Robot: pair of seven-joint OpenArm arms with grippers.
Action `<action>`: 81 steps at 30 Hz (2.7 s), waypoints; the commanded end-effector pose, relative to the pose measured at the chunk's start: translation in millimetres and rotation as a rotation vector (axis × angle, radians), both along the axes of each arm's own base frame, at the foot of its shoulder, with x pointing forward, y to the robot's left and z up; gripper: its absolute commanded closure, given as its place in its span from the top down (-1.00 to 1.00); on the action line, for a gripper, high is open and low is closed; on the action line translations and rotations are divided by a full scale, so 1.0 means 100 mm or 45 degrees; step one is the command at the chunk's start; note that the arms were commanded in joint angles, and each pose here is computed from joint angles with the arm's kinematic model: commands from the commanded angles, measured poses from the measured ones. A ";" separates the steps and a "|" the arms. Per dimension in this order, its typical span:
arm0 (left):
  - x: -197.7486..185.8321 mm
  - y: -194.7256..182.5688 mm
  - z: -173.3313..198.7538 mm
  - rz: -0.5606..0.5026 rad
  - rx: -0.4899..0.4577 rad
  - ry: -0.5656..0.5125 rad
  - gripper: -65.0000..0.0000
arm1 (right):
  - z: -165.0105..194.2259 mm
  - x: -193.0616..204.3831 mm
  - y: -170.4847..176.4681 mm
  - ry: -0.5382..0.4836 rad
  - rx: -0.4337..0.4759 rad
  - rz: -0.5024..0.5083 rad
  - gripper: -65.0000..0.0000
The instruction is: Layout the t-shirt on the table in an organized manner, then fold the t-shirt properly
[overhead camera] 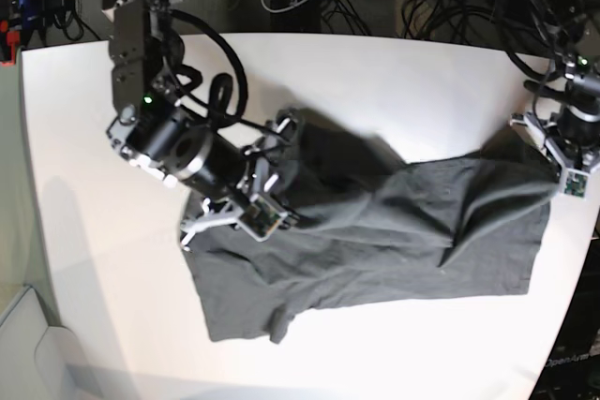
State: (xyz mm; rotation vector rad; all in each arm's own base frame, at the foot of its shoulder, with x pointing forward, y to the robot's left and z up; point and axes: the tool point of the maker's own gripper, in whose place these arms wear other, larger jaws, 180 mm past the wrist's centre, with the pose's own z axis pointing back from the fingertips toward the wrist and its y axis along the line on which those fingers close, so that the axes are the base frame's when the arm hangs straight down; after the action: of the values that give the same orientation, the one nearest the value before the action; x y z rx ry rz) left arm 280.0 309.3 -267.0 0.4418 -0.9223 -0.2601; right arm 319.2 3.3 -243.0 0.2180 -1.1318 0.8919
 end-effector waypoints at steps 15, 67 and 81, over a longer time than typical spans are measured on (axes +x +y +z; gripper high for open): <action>0.34 0.05 0.48 0.015 0.023 -0.198 -0.98 | 0.21 0.30 -1.76 -0.088 -0.021 -0.633 -1.00; 1.47 -1.08 2.83 -0.321 0.164 -0.765 -0.98 | 2.62 1.01 -2.14 -0.643 -0.212 -0.819 -1.00; 1.47 -1.03 3.03 -0.266 0.190 -0.752 -0.98 | 2.91 1.08 -2.27 -0.693 -0.287 -0.899 -1.00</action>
State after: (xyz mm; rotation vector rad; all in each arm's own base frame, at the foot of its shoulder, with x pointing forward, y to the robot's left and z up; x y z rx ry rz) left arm 429.9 205.9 16.3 0.5606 -1.4750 -0.4113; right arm 429.9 -221.9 31.9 -0.5996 -1.4127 0.4443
